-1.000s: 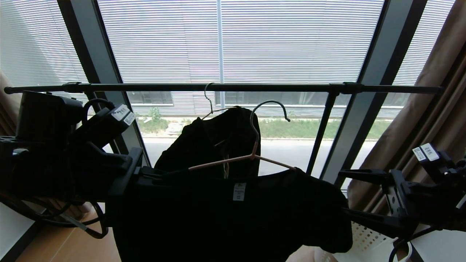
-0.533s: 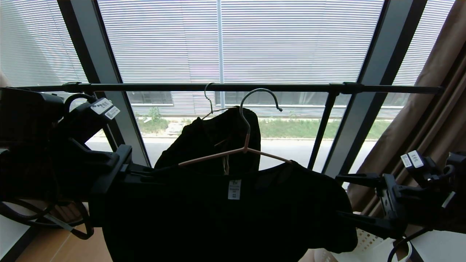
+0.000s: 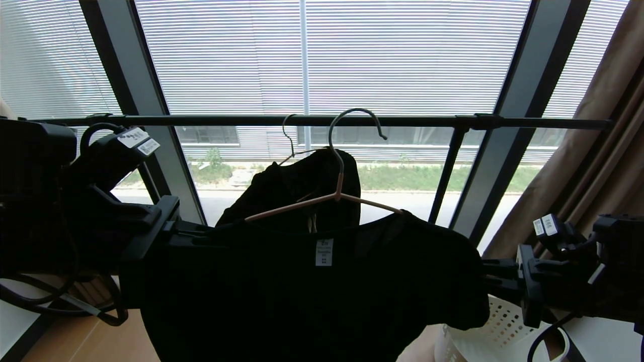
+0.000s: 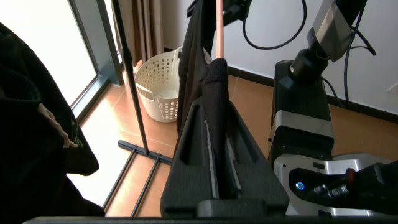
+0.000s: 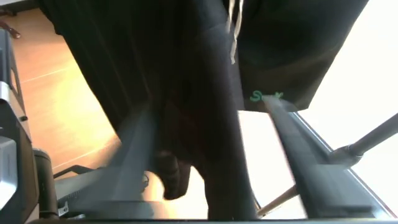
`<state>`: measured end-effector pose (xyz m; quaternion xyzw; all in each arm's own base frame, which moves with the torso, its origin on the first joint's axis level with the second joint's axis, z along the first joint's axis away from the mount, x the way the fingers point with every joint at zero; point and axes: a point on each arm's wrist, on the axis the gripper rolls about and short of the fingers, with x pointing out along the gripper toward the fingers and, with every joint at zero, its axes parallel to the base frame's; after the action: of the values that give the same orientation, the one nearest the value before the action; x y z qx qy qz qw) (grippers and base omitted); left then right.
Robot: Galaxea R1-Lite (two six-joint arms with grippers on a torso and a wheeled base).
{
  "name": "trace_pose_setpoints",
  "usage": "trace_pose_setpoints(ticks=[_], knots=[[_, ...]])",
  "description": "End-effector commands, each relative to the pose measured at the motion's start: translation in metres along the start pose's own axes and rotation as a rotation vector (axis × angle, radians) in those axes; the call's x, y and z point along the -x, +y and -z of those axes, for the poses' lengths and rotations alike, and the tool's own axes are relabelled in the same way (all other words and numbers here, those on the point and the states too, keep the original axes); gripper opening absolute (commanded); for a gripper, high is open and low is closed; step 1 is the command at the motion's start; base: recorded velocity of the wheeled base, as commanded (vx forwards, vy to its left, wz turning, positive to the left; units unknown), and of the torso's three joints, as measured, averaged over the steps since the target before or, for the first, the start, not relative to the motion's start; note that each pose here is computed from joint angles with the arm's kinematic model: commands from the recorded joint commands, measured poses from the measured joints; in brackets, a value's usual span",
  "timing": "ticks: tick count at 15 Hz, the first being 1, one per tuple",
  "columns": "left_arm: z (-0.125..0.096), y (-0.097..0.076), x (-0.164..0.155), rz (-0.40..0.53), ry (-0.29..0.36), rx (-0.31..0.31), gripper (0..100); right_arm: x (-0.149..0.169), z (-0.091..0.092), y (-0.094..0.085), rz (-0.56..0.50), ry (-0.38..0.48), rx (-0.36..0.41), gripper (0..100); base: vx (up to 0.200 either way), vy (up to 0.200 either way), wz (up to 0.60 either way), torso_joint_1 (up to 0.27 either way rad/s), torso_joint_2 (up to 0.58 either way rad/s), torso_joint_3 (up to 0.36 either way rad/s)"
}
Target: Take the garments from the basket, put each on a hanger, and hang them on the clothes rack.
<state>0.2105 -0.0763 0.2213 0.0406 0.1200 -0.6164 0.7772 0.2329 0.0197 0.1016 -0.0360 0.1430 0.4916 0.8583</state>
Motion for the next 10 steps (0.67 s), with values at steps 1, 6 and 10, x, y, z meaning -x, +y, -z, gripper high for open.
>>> trace_pose_setpoints(ticks=[1,6,10], knots=[[0.0,0.0,0.0,0.0,0.0,0.0,0,0.005,0.0,-0.007,0.033,-0.006,-0.003,0,0.0,0.0,0.0,0.0,0.0,0.0],[0.001,0.001,0.003,-0.012,-0.001,0.004,0,0.016,-0.002,-0.019,0.093,-0.02,-0.004,0,0.0,0.0,0.0,0.0,0.0,0.0],[0.0,0.003,0.007,-0.034,-0.005,0.005,0,0.02,-0.003,-0.023,0.117,-0.026,-0.003,0,0.0,0.0,0.0,0.0,0.0,0.0]])
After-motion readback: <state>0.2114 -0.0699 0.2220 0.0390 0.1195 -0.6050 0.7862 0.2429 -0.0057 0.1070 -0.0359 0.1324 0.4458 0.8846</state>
